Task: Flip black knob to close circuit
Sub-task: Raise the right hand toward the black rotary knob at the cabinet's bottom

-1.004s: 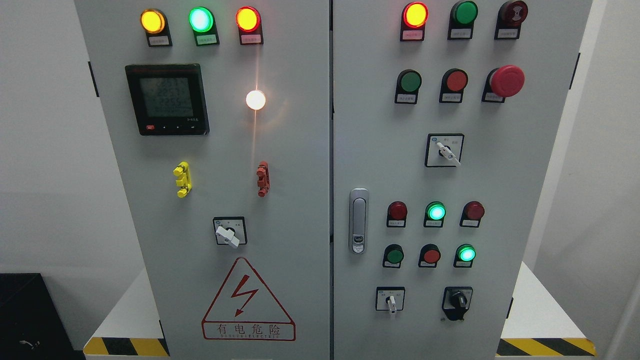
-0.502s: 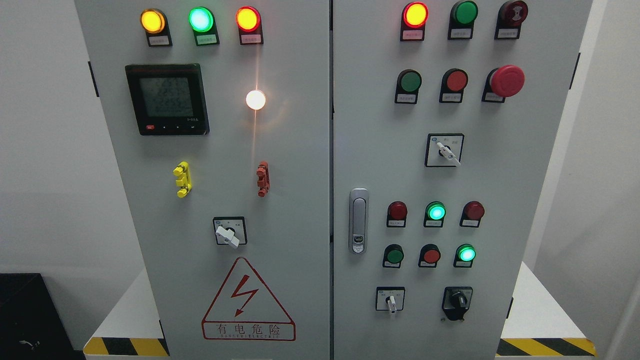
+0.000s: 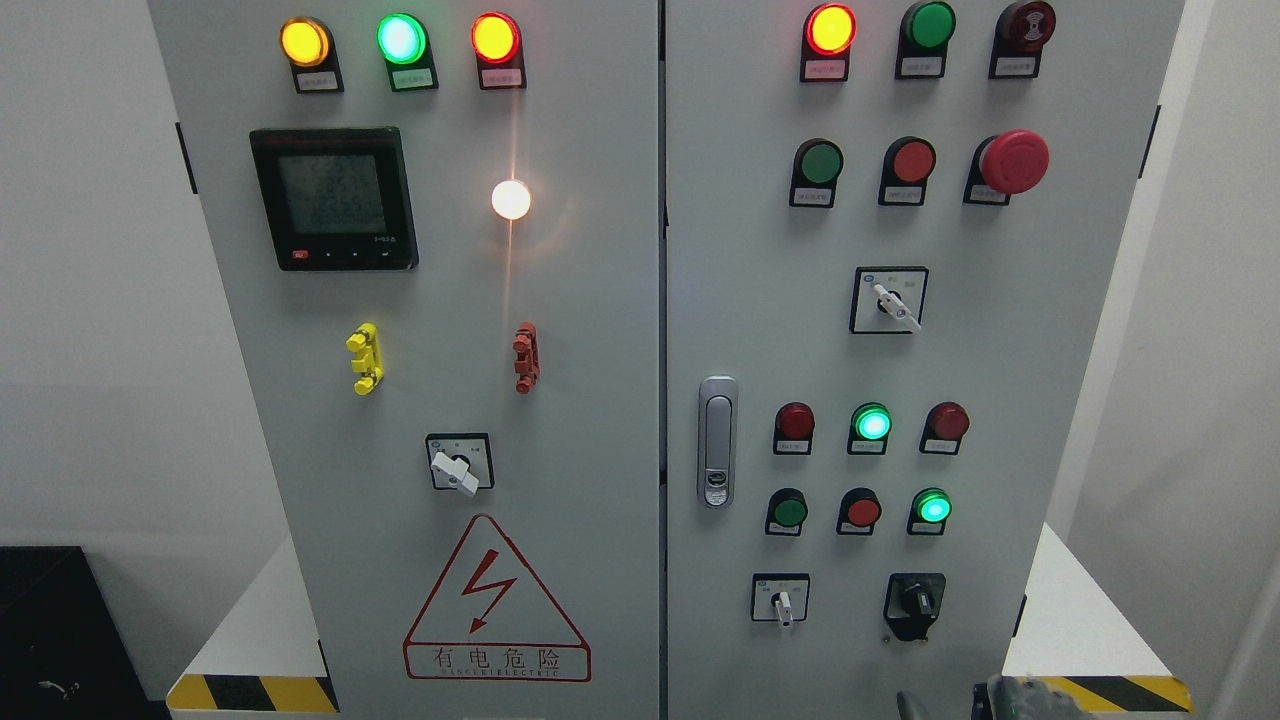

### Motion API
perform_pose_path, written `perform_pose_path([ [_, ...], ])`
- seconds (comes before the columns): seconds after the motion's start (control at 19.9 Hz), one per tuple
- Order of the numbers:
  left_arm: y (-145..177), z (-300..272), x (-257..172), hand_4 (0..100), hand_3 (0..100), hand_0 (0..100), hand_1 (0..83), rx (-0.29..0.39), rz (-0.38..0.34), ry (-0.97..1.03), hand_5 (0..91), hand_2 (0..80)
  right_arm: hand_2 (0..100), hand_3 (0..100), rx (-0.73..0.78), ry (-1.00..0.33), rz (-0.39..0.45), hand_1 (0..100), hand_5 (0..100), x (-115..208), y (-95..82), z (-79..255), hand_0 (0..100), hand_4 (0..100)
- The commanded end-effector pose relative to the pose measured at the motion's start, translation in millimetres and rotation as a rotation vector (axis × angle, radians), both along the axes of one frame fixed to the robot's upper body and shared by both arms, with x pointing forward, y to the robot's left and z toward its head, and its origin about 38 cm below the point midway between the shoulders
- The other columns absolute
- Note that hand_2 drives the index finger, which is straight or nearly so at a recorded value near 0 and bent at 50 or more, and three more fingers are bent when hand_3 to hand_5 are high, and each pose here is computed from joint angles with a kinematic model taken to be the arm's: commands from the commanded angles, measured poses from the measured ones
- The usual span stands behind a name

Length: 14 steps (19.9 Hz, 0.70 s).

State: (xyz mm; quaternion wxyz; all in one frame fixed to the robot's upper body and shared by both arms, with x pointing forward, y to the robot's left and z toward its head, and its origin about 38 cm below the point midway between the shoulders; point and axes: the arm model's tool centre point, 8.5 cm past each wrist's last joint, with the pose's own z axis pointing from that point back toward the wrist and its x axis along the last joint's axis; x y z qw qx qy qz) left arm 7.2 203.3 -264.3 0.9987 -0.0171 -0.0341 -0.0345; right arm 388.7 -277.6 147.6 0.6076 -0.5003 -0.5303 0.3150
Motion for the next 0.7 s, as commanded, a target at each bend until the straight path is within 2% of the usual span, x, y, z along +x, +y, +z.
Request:
perform_pose_path([
  [0.0, -1, 0, -6, 0, 0, 12, 55.6, -0.004, 0.002, -0.002, 0.0, 0.0, 92, 100, -0.052, -0.025, 0.004, 0, 100, 11, 8.7, 22, 0, 95],
  [0.65, -1, 0, -6, 0, 0, 12, 55.6, -0.004, 0.002, -0.002, 0.0, 0.0, 91, 100, -0.033, -0.013, -0.004, 0, 100, 30, 18.2, 22, 0, 95],
])
